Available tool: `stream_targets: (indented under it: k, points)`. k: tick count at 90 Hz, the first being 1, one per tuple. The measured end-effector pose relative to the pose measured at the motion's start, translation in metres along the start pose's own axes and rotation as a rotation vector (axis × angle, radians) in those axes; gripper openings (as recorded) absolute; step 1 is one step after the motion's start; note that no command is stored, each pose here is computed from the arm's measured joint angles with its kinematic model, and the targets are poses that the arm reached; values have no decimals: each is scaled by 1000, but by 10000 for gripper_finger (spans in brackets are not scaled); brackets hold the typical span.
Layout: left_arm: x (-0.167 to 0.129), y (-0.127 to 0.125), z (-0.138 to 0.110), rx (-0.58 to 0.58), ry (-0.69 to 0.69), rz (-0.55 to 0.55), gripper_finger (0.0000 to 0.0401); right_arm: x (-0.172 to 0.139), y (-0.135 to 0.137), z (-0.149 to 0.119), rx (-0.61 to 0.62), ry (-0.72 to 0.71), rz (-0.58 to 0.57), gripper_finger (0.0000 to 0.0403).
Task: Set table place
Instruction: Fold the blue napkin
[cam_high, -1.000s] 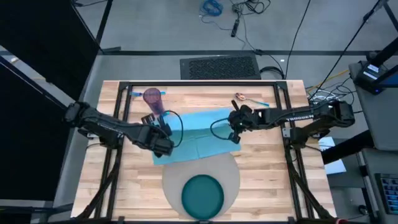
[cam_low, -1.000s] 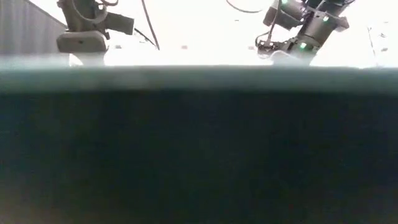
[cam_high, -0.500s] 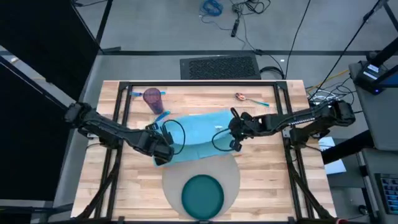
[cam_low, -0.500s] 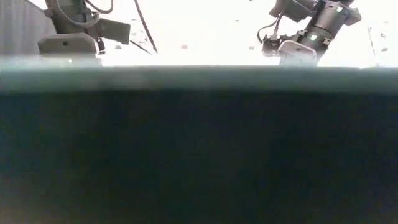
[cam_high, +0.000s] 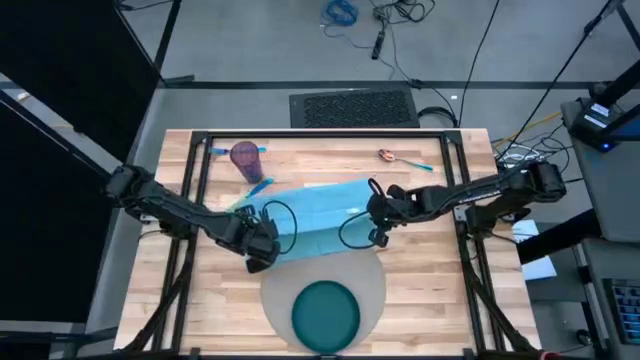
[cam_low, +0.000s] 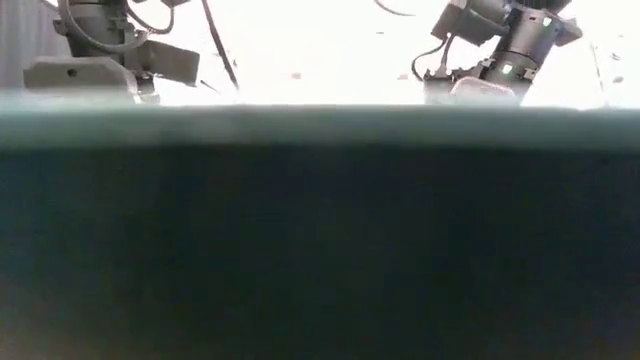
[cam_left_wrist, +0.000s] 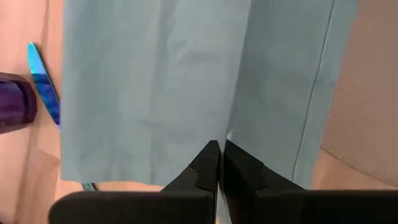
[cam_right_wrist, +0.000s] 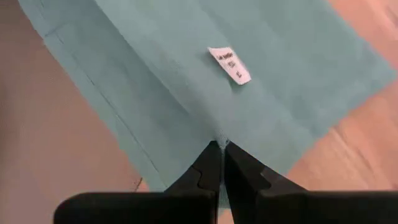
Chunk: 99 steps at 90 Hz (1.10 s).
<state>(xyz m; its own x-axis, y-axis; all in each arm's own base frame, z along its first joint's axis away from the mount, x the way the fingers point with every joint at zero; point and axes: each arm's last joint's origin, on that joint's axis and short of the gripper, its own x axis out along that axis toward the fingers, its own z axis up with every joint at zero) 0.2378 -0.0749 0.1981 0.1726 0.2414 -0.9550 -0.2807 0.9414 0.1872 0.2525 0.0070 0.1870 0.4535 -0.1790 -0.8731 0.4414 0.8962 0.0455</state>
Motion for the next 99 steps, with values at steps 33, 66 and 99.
stream_targets:
  k: [33,66,99]
  points:
    - [0,-1,2,-10,-20,-16,0,3,2,-2,11,38,36,0]
    - [-1,-7,2,-2,-27,-58,0,2,5,-7,16,81,52,0]
    - [-2,-9,0,11,-16,-74,0,0,10,-10,11,90,83,0]
